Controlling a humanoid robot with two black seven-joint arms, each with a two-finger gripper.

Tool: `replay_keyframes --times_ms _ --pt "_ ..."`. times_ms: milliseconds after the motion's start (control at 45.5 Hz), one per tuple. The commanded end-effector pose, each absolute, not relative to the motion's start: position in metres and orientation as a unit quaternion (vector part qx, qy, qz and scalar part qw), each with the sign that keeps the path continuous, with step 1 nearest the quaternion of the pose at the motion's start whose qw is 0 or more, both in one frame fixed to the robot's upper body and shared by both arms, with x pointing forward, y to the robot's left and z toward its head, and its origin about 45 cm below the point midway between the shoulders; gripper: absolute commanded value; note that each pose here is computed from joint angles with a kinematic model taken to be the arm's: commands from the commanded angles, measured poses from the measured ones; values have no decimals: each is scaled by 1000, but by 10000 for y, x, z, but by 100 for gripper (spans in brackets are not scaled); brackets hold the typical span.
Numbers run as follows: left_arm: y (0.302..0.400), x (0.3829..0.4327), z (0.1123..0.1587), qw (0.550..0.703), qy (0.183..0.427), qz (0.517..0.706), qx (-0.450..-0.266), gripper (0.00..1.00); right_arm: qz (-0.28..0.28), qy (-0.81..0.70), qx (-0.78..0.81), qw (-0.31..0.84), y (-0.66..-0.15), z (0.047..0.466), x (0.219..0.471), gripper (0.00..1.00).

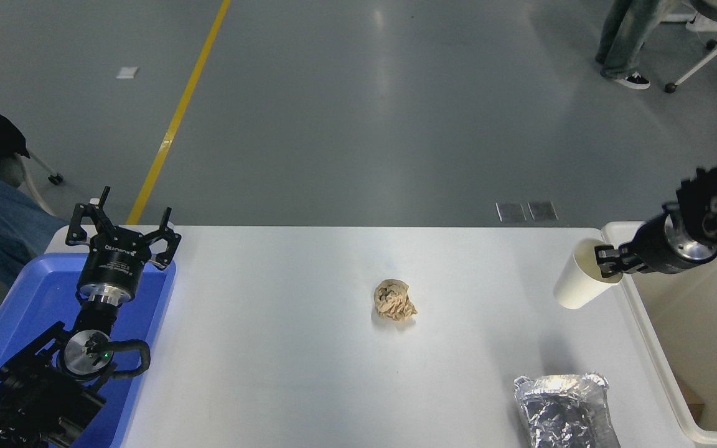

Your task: Pick up paper cup place in dustbin

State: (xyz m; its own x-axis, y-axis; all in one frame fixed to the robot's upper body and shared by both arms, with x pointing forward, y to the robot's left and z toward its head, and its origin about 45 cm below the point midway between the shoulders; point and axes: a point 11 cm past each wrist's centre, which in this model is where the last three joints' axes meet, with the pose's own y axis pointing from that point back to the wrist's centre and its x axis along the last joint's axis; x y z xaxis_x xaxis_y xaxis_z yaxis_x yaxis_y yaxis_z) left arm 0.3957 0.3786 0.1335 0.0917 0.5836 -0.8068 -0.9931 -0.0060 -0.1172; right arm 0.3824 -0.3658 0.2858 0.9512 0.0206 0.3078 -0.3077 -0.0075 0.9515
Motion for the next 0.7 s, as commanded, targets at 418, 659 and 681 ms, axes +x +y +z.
replay_keyframes --times_ms 418,659,681 --pt "3786 3956 1330 645 285 611 -359 100 209 -117 673 700 -3216 4677 3882 0" --pt "3792 3951 1327 644 285 612 -360 100 212 -129 667 702 -3266 4770 3869 0" --pt "3789 3956 1332 645 285 611 -360 100 209 -131 668 702 -3287 4768 3866 0"
